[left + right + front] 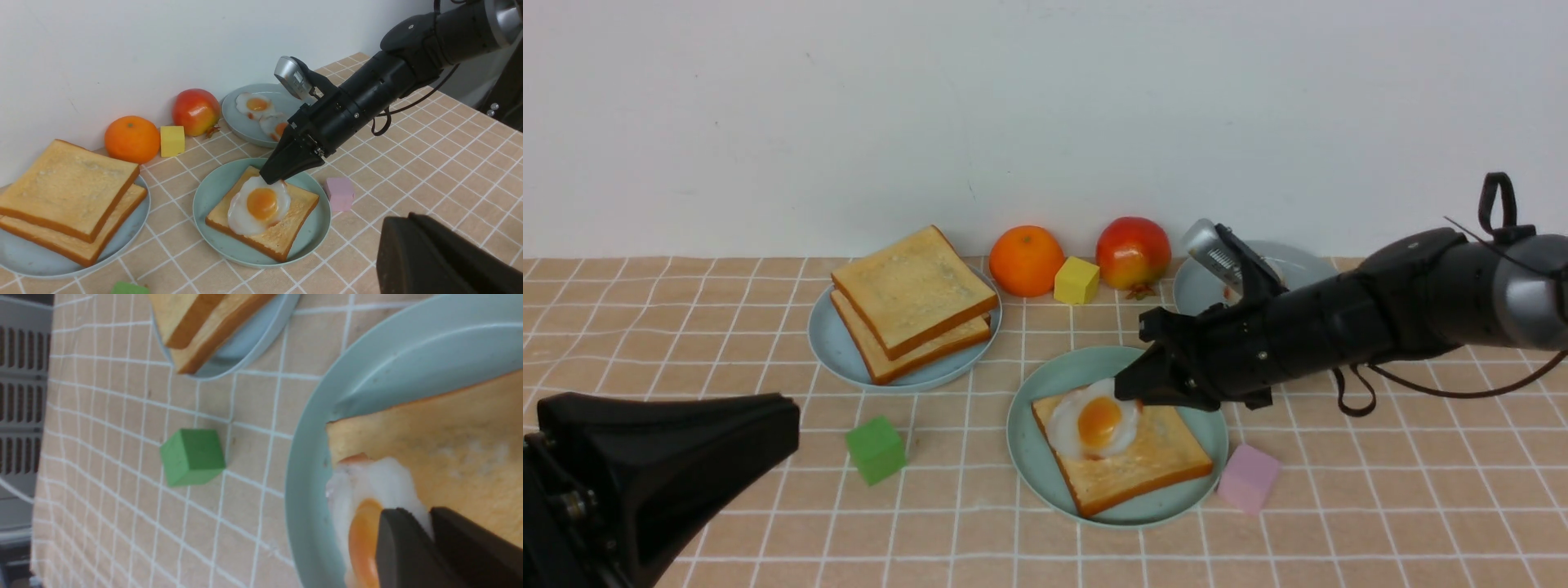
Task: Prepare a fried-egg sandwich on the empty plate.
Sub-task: Use the right arm to place the fried egg on the slice of bread in the middle, then use the left arm to grab a slice of bread
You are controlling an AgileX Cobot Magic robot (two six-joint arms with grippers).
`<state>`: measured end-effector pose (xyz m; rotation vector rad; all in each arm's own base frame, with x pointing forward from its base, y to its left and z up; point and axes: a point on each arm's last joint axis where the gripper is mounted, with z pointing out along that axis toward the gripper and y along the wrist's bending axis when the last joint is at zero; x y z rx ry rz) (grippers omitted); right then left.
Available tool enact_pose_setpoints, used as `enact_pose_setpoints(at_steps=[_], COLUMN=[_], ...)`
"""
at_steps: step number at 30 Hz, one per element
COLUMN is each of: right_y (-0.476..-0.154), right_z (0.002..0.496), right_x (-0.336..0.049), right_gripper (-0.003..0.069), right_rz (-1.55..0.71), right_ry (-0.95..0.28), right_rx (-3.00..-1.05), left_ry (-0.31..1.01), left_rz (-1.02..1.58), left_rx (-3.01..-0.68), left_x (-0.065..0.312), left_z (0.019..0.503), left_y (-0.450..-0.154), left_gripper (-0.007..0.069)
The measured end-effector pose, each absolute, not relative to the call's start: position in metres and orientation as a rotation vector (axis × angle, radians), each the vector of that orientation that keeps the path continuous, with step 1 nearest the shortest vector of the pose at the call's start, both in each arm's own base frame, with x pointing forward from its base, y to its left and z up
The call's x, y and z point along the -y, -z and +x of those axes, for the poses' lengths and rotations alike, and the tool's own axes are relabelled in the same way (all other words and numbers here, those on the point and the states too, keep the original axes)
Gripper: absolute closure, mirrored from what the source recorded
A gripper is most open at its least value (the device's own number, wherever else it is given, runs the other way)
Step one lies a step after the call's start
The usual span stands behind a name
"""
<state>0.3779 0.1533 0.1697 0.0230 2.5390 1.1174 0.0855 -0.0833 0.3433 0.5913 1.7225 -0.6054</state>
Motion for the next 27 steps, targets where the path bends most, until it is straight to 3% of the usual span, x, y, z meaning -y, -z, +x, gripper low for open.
enact_pose_setpoints(at_steps=[8, 12, 16, 20, 24, 27], right_y=[-0.168, -0.17, -0.2, -0.258, -0.323, -0.356], right_z=[0.382, 0.382, 0.374, 0.346, 0.294, 0.255], right_x=[-0.148, -0.14, -0.119, -0.101, -0.088, -0.078], right_gripper=[0.034, 0.0305, 0.0372, 0.0518, 0.0647, 0.0667], right_rz=[0.038, 0.016, -0.084, -0.244, -0.457, -0.497], right_ry=[-1.032, -1.05, -1.03, -0.94, -0.723, -0.575], right_rx=[-2.527, -2.537, -2.529, -2.507, -2.468, -2.465], left_ry=[0.605, 0.604, 0.599, 0.565, 0.483, 0.431], left_rz=[0.591, 0.592, 0.593, 0.572, 0.606, 0.649], left_rx=[-1.724, -1.725, -1.773, -1.982, -2.162, -2.23], left_x=[0.083, 0.083, 0.088, 0.105, 0.135, 0.161], left_z=[0.085, 0.085, 0.09, 0.107, 0.135, 0.159], left_y=[-0.343, -0.343, -0.337, -0.318, -0.304, -0.302], left_gripper=[0.0621, 0.0617, 0.0613, 0.061, 0.061, 0.0617])
